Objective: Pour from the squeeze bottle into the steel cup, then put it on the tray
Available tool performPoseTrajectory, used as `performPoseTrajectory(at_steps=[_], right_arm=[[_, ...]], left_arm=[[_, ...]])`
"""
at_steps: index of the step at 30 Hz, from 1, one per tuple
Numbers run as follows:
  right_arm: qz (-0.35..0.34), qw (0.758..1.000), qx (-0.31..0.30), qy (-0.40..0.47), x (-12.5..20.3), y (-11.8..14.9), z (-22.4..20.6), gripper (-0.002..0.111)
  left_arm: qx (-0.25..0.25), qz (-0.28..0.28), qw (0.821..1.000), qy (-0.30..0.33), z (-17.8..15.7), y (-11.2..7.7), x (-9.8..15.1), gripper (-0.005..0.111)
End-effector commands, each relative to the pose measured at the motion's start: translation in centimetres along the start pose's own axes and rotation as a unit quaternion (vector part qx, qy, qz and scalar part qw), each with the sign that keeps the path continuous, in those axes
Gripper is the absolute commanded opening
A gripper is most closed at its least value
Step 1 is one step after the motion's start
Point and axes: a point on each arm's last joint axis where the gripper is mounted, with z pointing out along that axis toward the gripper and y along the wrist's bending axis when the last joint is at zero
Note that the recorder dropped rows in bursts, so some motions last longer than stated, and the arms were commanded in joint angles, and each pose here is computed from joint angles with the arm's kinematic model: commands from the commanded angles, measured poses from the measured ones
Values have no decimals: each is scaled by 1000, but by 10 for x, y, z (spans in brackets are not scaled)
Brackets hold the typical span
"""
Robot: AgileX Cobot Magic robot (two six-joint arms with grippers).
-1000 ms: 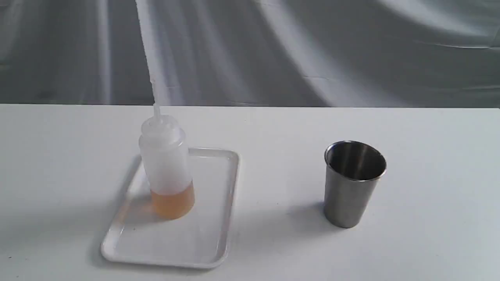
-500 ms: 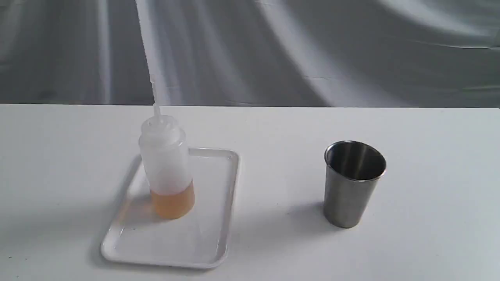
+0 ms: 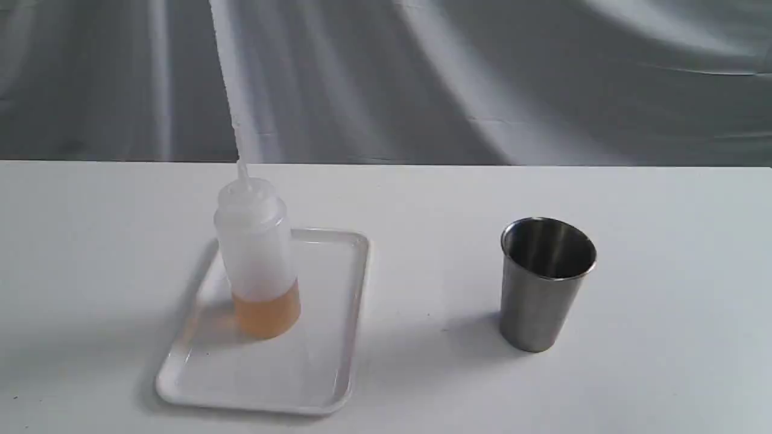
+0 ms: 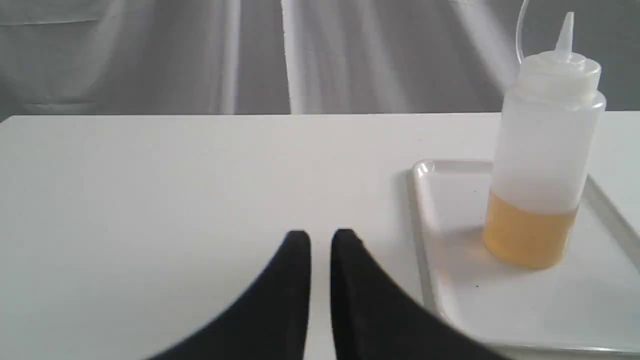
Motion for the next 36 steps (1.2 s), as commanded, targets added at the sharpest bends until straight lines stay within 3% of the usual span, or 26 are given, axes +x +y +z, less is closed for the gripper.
performPoseTrajectory(at_steps=[1,5,36], right_arm=[[23,999,5,39,8,0,-1,0],[26,997,1,70,13,1,-1,0],[28,997,18,72,14,-1,-1,0]], left_arm=[[2,0,1000,-3,0,0,1,8],[2,-2,1000,-3,0,0,1,8],[2,-1,1000,-3,0,0,1,8]])
